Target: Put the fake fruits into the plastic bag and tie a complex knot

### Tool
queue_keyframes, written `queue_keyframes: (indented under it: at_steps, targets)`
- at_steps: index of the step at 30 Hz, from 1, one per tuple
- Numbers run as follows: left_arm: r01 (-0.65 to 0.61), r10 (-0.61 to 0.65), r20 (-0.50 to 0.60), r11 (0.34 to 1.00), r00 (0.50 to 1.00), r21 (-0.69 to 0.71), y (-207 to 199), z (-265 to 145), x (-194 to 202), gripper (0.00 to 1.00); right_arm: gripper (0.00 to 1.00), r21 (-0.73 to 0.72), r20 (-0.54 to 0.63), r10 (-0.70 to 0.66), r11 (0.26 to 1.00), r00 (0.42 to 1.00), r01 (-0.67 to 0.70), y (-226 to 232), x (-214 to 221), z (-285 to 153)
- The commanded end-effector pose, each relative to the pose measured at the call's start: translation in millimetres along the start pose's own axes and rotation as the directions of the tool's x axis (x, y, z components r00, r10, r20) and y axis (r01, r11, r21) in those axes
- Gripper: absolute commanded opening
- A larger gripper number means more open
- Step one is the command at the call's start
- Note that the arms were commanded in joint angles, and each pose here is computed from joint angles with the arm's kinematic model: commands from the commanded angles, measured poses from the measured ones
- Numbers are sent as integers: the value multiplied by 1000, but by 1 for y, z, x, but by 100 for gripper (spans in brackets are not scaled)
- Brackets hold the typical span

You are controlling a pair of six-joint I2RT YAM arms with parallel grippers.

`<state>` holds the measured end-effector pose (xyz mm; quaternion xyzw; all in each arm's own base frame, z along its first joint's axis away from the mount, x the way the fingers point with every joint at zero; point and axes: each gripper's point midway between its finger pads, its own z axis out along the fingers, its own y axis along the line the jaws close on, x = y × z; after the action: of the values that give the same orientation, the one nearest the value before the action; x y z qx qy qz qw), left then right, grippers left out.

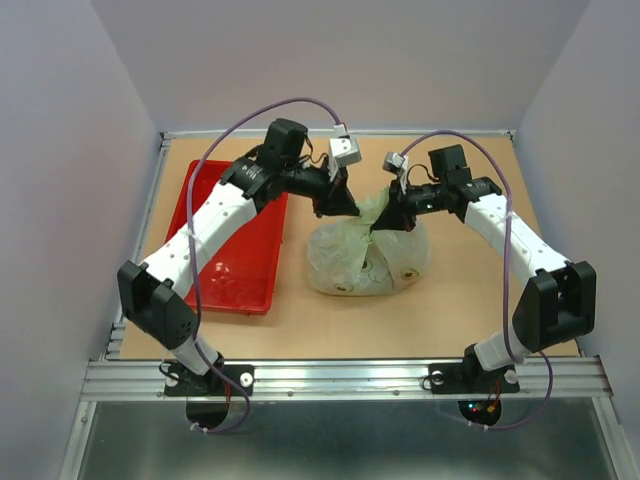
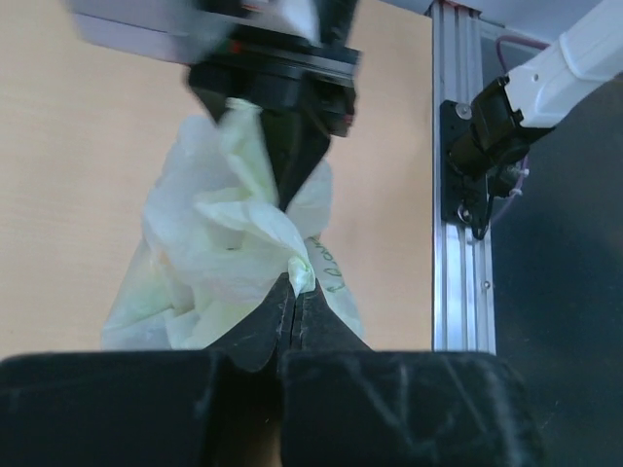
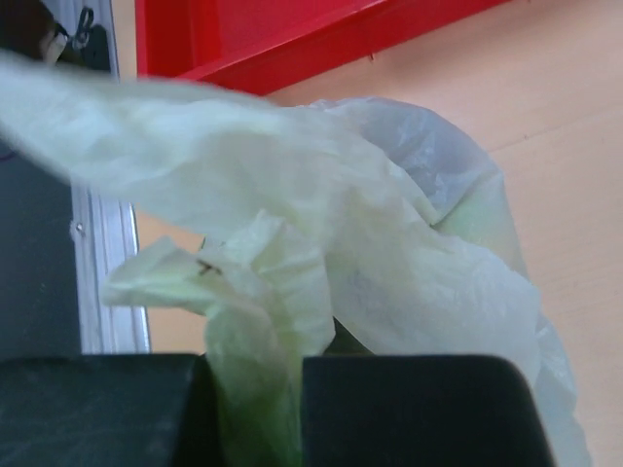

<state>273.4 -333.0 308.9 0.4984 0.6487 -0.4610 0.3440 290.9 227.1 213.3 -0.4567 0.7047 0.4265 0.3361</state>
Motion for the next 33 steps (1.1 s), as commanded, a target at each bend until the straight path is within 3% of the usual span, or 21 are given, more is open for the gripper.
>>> queue_keyframes:
  at_steps: [1, 5, 8, 10, 13, 16, 19, 22, 23, 26, 28, 31, 33]
  targets:
    - [-118, 118, -54, 993, 992, -7, -45, 10, 16, 0, 1, 91, 92, 126, 987, 988, -134, -16, -27, 1]
    - [-80, 72, -108, 994, 992, -77, -50, 25, 49, 0, 0, 133, 150, 241, 956, 959, -261, -20, -33, 1]
    - [-48, 25, -92, 966, 995, -255, -36, 38, 63, 0, 1, 147, 193, 319, 926, 928, -349, -20, -36, -1]
    - [-59, 28, -109, 954, 994, -294, -32, 54, 78, 0, 1, 153, 223, 364, 903, 904, -401, -19, -37, -2]
    - [-12, -63, -180, 920, 982, -391, -14, 74, 115, 0, 0, 147, 254, 410, 879, 876, -454, -16, -40, -3]
    - [41, -148, -191, 879, 970, -474, 7, 84, 138, 0, 0, 138, 278, 423, 871, 862, -472, -11, -42, -6]
    - [95, -189, -136, 856, 973, -508, 20, 100, 136, 0, 0, 124, 310, 461, 847, 831, -517, -5, -43, -8]
    - [128, -266, -145, 787, 953, -603, 43, 106, 156, 0, 0, 112, 331, 483, 833, 811, -542, 4, -39, -11]
    - [121, -277, -133, 734, 952, -669, 57, 99, 159, 0, 0, 106, 339, 492, 827, 802, -553, 6, -40, -12]
    - [182, -307, -42, 664, 951, -725, 80, 88, 154, 0, 0, 91, 349, 558, 780, 753, -620, 16, -25, -12]
    - [244, -313, 23, 689, 949, -683, 81, 89, 142, 0, 0, 57, 373, 595, 751, 712, -658, 22, -22, -13]
    - [292, -295, 102, 722, 950, -627, 84, 96, 120, 0, 0, -86, 426, 679, 688, 598, -720, 37, -20, -12]
    - [314, -272, 161, 742, 949, -593, 91, 97, 97, 0, 0, -143, 446, 695, 677, 564, -722, 42, -21, -12]
